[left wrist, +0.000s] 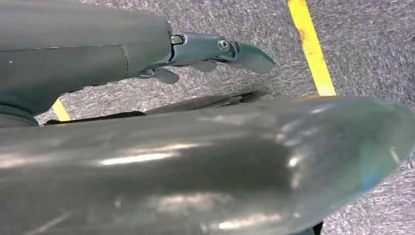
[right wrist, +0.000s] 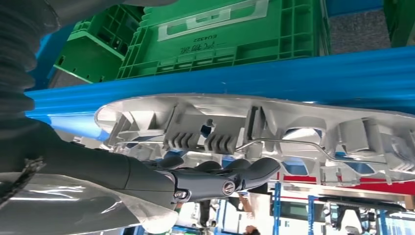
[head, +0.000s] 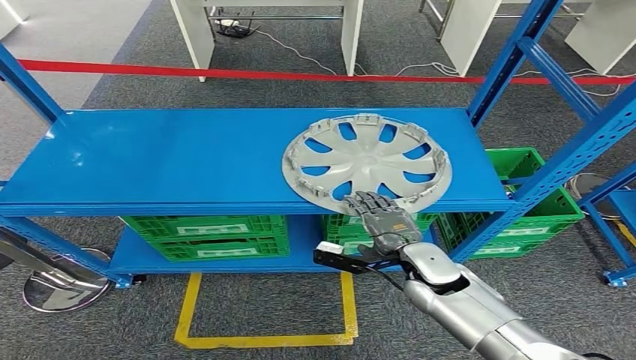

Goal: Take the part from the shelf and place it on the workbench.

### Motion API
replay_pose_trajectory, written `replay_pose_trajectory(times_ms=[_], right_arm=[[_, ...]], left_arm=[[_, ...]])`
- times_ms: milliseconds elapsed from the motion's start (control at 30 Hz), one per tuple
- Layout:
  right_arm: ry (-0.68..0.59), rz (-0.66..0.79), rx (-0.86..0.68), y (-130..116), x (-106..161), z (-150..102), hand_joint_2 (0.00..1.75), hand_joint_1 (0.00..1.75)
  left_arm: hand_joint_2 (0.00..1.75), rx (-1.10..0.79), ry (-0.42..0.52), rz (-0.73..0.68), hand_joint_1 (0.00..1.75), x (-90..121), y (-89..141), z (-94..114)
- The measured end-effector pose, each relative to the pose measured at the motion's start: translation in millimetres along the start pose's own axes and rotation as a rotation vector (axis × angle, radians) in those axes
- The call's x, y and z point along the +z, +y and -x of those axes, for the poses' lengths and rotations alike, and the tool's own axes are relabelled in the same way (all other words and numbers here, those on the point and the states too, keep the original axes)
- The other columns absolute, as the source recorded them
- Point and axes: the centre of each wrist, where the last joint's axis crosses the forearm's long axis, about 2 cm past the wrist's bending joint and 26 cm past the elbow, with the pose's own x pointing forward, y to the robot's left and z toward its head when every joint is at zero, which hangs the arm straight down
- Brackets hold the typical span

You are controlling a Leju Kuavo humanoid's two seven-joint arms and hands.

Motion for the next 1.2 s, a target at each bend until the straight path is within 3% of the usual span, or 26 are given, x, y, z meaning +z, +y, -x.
replay_pose_trajectory(times_ms=[633, 1200], right_arm=[[0.007, 0.011, -0.013, 5, -2, 4, 1.75, 0.0], [0.074, 0.071, 0.053, -22, -16, 22, 1.75, 0.0]], left_arm=[[0.0, 0.009, -0.007, 0.001, 0.0, 0, 0, 0], [0.0, 0.01, 0.011, 0.002, 0.0, 0, 0, 0]])
